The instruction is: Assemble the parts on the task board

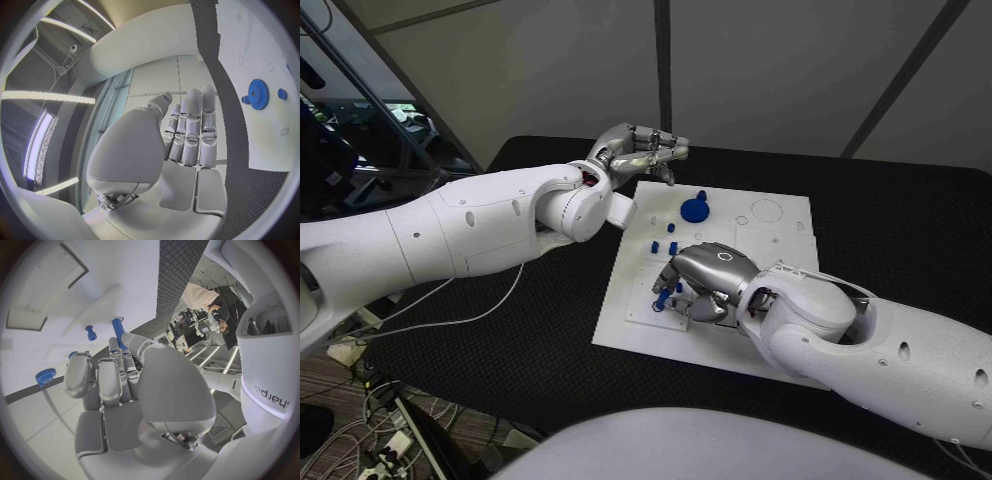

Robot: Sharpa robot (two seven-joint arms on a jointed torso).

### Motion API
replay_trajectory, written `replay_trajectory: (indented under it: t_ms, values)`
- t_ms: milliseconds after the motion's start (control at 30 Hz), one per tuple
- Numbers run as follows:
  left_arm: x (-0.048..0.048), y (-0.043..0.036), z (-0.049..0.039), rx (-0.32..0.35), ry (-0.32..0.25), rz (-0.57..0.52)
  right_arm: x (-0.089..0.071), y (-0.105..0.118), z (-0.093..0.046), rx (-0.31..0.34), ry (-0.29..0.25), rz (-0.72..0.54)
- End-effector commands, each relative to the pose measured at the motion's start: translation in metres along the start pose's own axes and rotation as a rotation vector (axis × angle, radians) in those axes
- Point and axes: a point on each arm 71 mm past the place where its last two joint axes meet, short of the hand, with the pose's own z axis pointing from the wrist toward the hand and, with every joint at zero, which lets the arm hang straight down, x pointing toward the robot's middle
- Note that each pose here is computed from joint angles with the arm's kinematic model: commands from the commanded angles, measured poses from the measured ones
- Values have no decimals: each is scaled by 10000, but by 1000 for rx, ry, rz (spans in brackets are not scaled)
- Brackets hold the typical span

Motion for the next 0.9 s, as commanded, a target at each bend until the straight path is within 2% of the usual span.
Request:
replay_trajectory:
  t_ms: [33, 400, 900]
  values:
    - [13, -11, 3, 4, 13, -6, 50, -2, -3, 2, 28, -17]
    - [6, -13, -2, 4, 12, -5, 34, 39, -20, -8, -23, -20]
    - [9, -13, -1, 4, 13, -6, 56, 36, -5, 5, -4, -29]
